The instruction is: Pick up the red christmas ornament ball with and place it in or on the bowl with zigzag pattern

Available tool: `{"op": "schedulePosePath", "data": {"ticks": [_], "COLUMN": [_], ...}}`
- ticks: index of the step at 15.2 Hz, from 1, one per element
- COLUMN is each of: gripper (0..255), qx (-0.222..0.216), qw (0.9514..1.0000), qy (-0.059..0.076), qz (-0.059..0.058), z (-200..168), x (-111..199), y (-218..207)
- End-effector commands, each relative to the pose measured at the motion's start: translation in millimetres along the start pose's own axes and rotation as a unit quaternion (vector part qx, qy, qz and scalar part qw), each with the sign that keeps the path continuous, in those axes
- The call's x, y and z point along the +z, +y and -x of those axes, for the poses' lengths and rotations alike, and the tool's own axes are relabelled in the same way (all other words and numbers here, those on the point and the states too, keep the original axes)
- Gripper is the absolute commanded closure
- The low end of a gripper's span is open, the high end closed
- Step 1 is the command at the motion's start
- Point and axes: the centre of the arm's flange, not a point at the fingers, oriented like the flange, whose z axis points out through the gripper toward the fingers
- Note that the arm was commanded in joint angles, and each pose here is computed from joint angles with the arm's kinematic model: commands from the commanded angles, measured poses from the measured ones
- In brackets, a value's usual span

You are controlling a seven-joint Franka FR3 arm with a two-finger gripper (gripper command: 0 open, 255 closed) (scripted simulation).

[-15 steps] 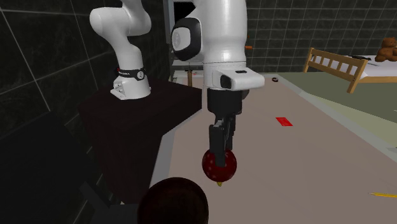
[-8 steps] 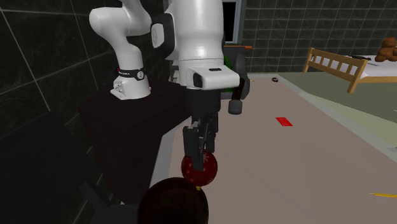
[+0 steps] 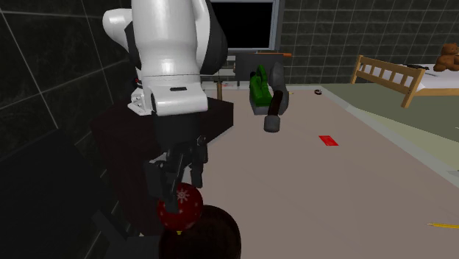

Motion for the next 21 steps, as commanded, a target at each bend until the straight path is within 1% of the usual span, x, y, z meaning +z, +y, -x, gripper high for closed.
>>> {"op": "schedulePosePath", "data": {"ticks": [1, 11, 19, 20, 21], "gripper": [255, 255, 255, 0, 0], "qx": [-0.001, -0.001, -0.001, -0.001, -0.001], "qw": [1.0, 1.0, 1.0, 1.0, 1.0], "qy": [0.0, 0.0, 0.0, 0.0, 0.0], "qz": [0.0, 0.0, 0.0, 0.0, 0.0], "z": [6.8, 13.4, 13.4, 13.4, 13.4], "x": [9.1, 61.1, 61.1, 61.1, 61.1], "y": [3.3, -6.8, -6.8, -6.9, -6.8]}}
